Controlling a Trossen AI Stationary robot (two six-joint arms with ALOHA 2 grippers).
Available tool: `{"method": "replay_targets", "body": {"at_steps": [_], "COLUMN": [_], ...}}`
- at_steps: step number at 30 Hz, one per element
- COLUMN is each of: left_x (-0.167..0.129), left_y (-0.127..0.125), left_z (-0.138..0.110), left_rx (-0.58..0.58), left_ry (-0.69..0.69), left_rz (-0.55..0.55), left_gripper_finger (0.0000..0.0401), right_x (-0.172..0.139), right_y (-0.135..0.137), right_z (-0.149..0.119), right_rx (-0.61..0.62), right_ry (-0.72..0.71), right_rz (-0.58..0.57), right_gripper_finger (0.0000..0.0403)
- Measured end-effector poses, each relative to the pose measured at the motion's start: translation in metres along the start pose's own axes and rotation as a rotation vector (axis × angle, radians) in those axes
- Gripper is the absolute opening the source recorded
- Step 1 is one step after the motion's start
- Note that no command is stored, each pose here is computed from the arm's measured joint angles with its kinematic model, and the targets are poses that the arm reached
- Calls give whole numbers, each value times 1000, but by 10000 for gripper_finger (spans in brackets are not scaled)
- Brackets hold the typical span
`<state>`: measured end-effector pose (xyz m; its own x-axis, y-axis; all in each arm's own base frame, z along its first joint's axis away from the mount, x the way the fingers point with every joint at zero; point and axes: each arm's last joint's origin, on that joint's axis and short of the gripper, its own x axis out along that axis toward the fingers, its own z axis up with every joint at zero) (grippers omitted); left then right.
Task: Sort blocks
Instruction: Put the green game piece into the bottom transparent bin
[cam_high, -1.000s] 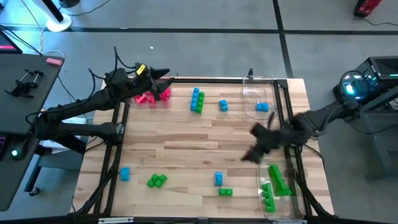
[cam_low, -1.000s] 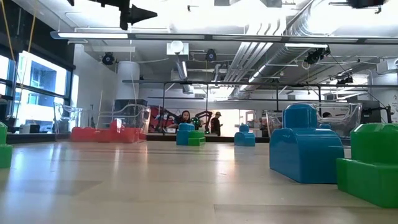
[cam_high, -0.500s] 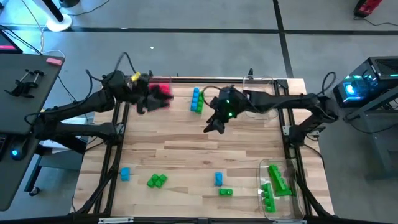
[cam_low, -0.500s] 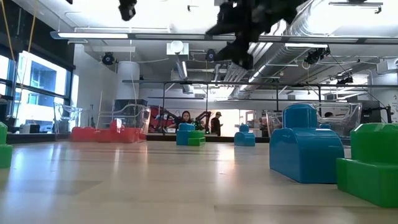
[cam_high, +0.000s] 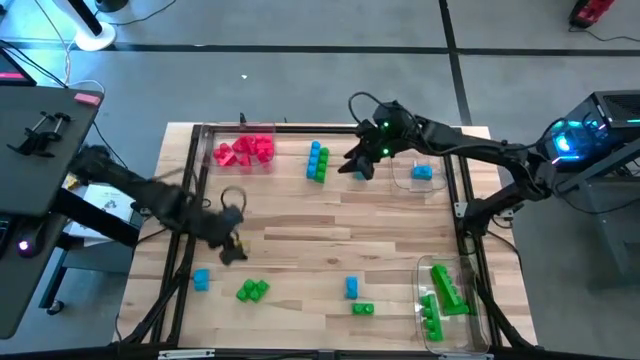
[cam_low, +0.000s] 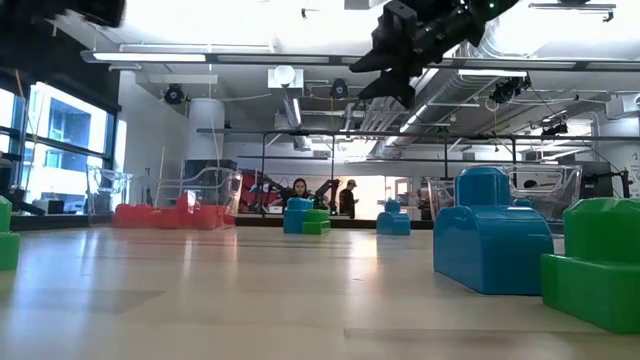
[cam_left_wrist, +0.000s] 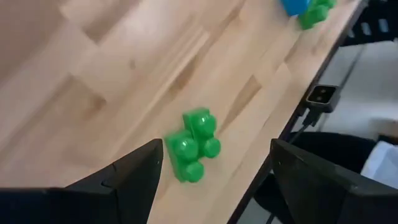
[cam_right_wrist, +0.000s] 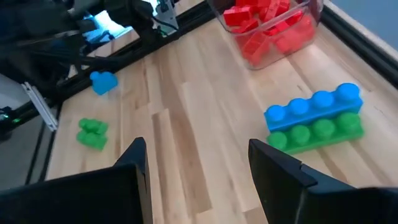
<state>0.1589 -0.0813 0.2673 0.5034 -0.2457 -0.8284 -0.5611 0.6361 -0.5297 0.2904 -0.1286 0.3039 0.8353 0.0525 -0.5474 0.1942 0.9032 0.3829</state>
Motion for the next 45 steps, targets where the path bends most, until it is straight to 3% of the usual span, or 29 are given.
{"method": "replay_targets", "body": {"at_steps": [7,12,17,22,29,36,45], "left_x": [57,100,125,132,128,124,122], "left_y": [-24,-33,-26,-29,-23,-28,-26], "left_z": [-46,-61,-61,-62,-64,-51,-39], "left_rx": [-171,-158,-165,-144,-106,-28,104], "left_ry": [115,178,173,182,208,98,147], "left_rz": [152,184,298,275,339,252,240], "left_gripper_finger": [281,281,281,281,281,281,281], "right_x": [-1,-1,-1,-1,-1,-1,-1], "right_y": [-5,-6,-7,-7,-7,-8,-7], "right_z": [-3,-3,-3,-5,-7,-7,-7], "right_rx": [-81,-106,-103,-91,-81,-80,-49], "right_ry": [31,28,28,55,73,71,70], "right_rz": [-25,-41,-44,-46,-48,-49,-51], "right_gripper_finger": [160,160,160,160,160,160,160]}}
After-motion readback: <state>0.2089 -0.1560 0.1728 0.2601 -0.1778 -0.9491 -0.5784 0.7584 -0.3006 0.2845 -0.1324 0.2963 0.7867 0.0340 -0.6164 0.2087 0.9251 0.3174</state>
